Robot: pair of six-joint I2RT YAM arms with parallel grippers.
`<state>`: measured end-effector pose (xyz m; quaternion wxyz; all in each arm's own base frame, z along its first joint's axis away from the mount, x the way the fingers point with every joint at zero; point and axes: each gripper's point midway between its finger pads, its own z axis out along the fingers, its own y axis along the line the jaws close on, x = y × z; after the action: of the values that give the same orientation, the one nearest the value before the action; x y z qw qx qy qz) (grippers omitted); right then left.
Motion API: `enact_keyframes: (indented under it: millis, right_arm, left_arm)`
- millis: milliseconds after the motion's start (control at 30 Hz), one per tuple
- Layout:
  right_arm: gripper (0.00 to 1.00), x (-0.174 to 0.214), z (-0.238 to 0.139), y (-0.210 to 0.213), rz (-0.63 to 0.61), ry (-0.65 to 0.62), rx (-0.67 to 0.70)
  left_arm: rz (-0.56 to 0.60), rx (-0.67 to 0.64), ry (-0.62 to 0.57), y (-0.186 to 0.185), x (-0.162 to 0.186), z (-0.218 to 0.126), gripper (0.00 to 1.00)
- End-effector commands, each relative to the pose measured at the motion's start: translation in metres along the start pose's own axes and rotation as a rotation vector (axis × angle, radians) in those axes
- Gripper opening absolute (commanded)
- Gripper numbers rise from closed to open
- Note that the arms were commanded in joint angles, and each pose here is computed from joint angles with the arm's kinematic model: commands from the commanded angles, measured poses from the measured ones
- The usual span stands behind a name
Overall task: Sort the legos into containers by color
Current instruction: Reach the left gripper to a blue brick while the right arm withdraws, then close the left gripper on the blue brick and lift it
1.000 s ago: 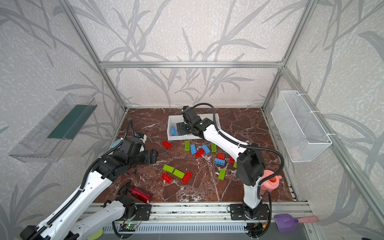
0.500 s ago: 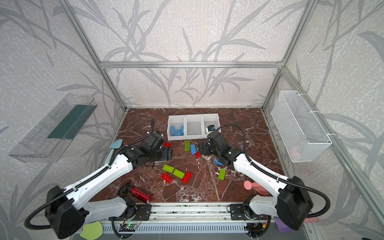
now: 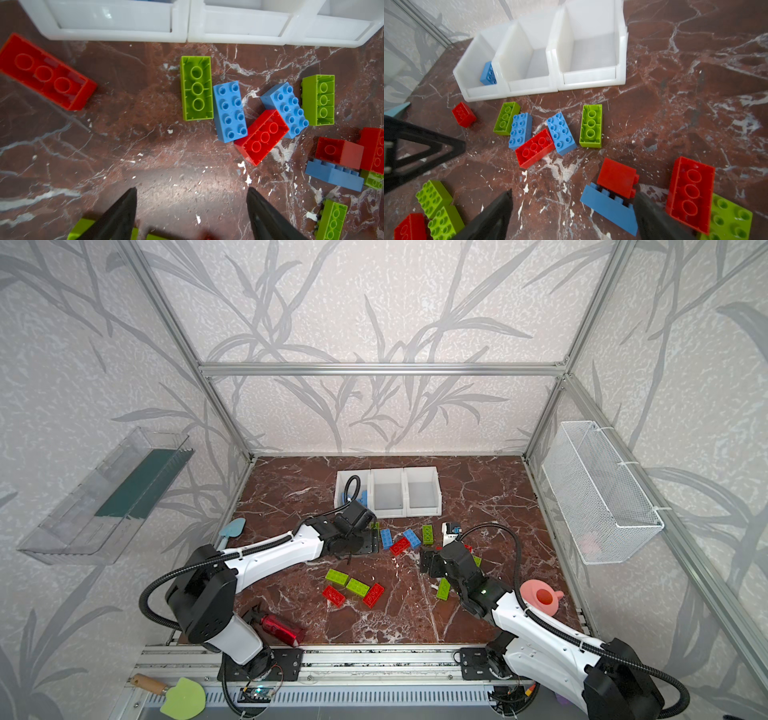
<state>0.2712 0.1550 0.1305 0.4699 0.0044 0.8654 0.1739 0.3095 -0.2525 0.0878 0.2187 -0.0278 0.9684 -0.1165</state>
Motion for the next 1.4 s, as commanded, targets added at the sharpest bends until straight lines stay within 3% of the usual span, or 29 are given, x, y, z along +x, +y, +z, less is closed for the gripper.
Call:
enact_keyframes:
  millis: [0,233,433,733,1367]
  right_arm:
    - [0.92,-0.025,-0.005,0.003,0.033,-0.108,-0.010]
    - [0.92,-0.025,-0.008,0.001,0.036,-0.122,-0.012]
    - [0.92,-0.024,-0.009,-0.001,0.043,-0.126,-0.005]
    - [0.92,-0.024,-0.008,-0.002,0.046,-0.126,-0.002]
    - [0.92,-0.023,-0.007,-0.002,0.048,-0.122,-0.002]
  left_arm:
    - [-0.041,0.015,-0.044,-0.015,-0.016,0.006,0.77]
    - [-0.042,0.004,-0.033,-0.032,-0.028,0.025,0.59]
    - [-0.057,-0.002,-0.003,-0.041,-0.026,0.046,0.58]
    - [-0.064,-0.014,0.027,-0.046,-0.019,0.065,0.65]
    - [-0.035,-0.073,0.068,-0.050,-0.015,0.097,0.48]
